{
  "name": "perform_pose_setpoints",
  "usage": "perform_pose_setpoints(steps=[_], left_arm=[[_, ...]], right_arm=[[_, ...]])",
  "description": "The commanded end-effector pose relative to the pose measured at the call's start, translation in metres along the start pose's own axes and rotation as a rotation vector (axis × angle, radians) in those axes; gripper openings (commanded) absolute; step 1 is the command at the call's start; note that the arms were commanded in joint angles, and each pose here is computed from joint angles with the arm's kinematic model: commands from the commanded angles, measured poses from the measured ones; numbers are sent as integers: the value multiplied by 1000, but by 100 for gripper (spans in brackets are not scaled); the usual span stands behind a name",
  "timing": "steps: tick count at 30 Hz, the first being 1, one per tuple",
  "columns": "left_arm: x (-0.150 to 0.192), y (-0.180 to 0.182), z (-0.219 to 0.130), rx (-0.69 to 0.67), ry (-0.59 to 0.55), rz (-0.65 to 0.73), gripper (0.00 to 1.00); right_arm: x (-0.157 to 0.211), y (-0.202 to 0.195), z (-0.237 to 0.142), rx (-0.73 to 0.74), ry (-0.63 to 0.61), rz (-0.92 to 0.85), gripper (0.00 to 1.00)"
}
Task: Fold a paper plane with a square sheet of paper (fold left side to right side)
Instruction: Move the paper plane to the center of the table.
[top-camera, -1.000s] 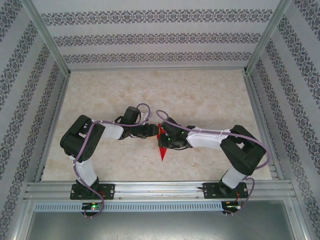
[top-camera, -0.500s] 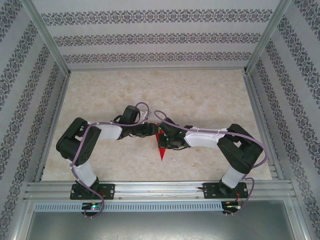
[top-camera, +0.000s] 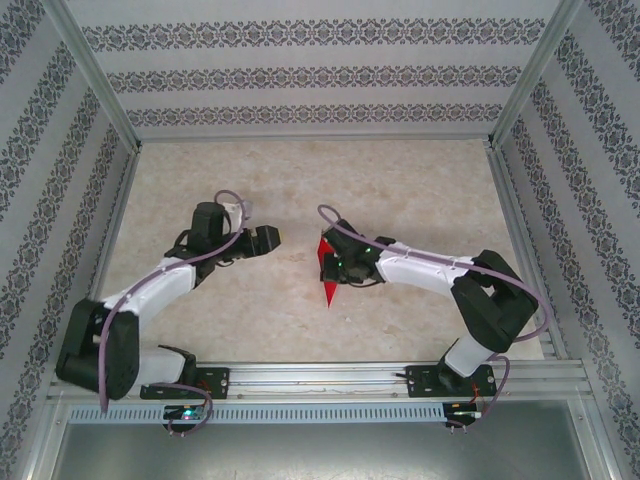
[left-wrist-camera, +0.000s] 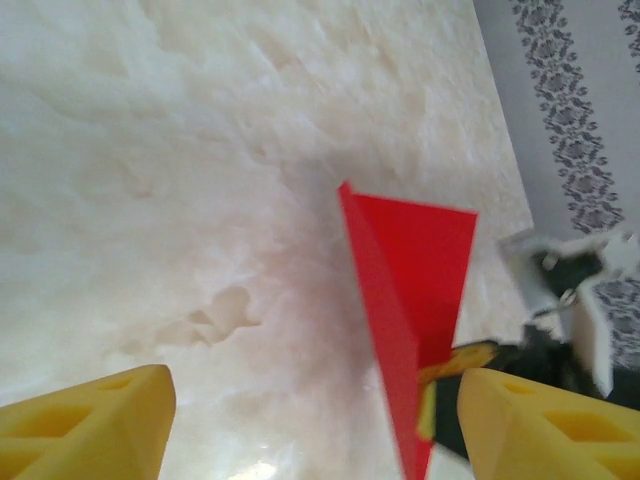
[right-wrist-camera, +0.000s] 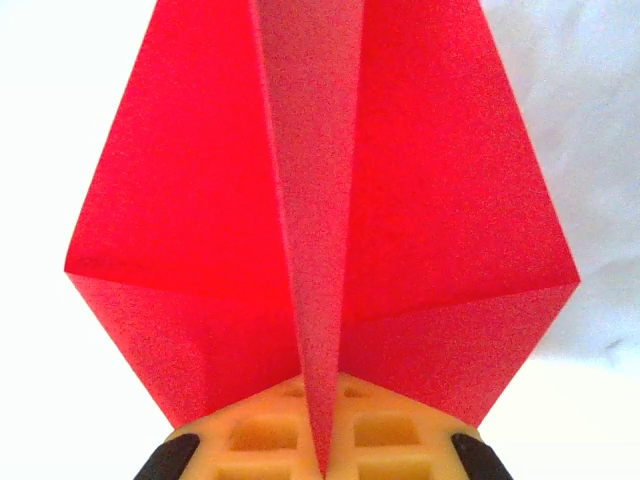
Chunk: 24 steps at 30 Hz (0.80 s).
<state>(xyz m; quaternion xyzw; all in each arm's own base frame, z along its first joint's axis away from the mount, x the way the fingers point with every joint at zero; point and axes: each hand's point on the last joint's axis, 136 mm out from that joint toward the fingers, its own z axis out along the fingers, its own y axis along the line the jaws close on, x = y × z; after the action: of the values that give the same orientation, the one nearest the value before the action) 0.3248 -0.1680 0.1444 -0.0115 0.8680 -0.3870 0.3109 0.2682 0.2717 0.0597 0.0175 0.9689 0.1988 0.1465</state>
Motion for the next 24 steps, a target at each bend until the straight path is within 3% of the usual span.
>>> perform_pose_setpoints(steps=[1, 7, 12, 24], left_arm=[[6, 19, -24, -111, -11, 64, 79], [1, 27, -51, -190, -101, 121, 90], [-4, 31, -61, -212, -179, 118, 100], [-3, 35, -59, -212, -159, 107, 100]], right_arm=[[-22, -25, -19, 154, -25, -37, 0], [-52, -45, -20, 329, -4, -77, 0], [-68, -43, -2, 366, 37, -97, 0], [-94, -41, 39, 312, 86, -21, 0]])
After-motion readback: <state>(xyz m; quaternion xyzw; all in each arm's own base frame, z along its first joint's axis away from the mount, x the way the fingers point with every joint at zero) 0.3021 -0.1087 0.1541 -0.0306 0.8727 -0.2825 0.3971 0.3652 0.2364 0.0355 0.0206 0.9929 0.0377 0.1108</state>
